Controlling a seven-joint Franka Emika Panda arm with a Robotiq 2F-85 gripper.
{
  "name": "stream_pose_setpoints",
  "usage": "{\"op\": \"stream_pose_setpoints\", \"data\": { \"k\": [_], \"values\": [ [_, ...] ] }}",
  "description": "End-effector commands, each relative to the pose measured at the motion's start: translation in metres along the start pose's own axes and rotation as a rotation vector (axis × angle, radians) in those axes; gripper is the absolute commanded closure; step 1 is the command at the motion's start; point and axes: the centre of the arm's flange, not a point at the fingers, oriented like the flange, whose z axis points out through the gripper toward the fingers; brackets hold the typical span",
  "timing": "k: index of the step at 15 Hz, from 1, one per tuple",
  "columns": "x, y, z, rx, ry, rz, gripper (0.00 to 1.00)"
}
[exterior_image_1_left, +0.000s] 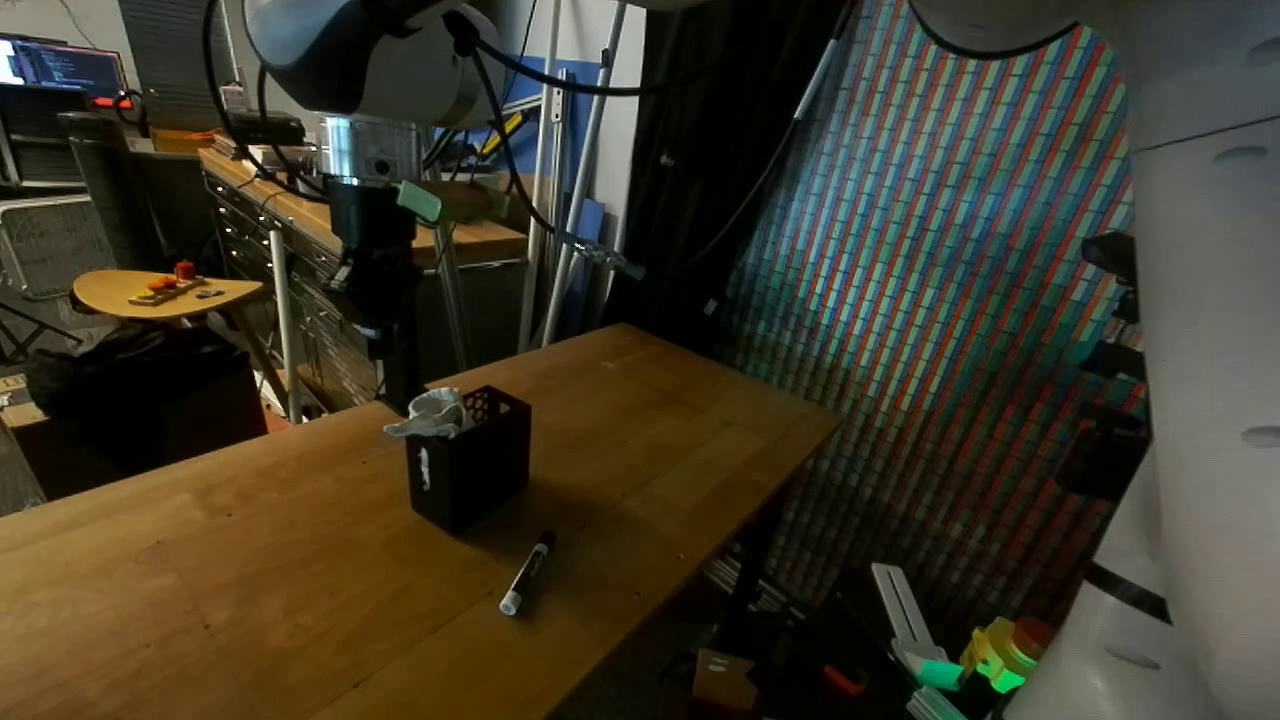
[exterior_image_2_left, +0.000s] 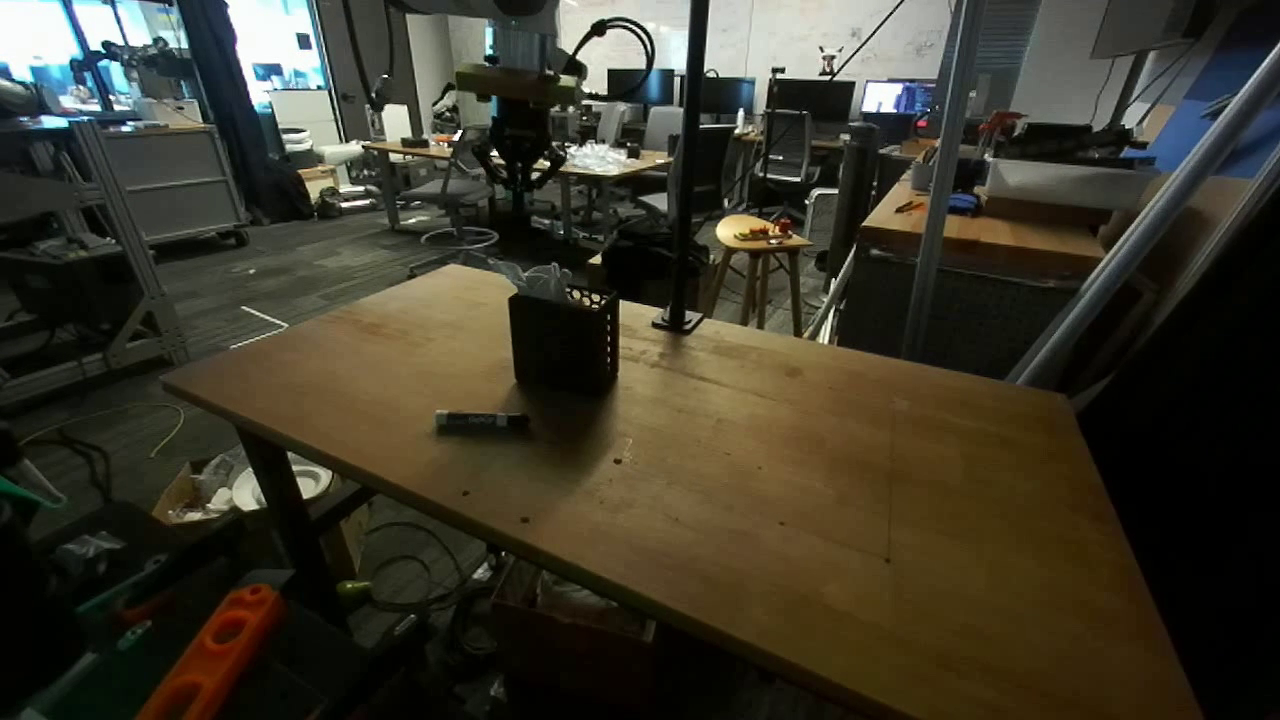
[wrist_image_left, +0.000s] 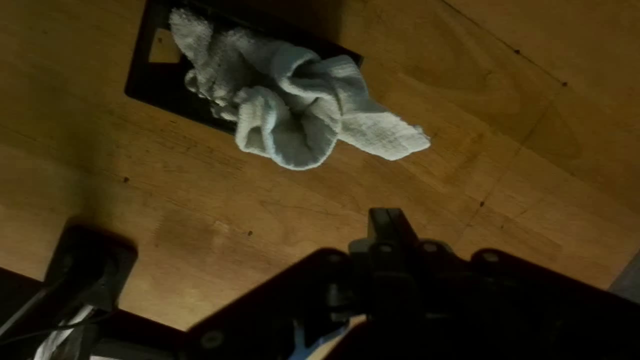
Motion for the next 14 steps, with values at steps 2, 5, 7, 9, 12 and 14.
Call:
{"op": "stream_pose_setpoints", "data": {
  "k": [2, 5, 7, 9, 12, 14],
  "values": [
    [-0.018, -0.036, -0.013, -0.034, 0.002, -0.109, 0.93],
    [-0.021, -0.049, -0.006, -0.057, -0.027, -0.222, 0.92],
    [-0.022, -0.054, 0.003, -0.056, -0.048, -0.279, 0.86],
    [-0.023, -0.055, 0.015, -0.049, -0.077, -0.314, 0.65],
    [-0.026, -0.052, 0.03, -0.039, -0.111, -0.351, 0.43],
    [-0.028, -0.05, 0.037, -0.038, -0.122, -0.363, 0.28]
  ]
}}
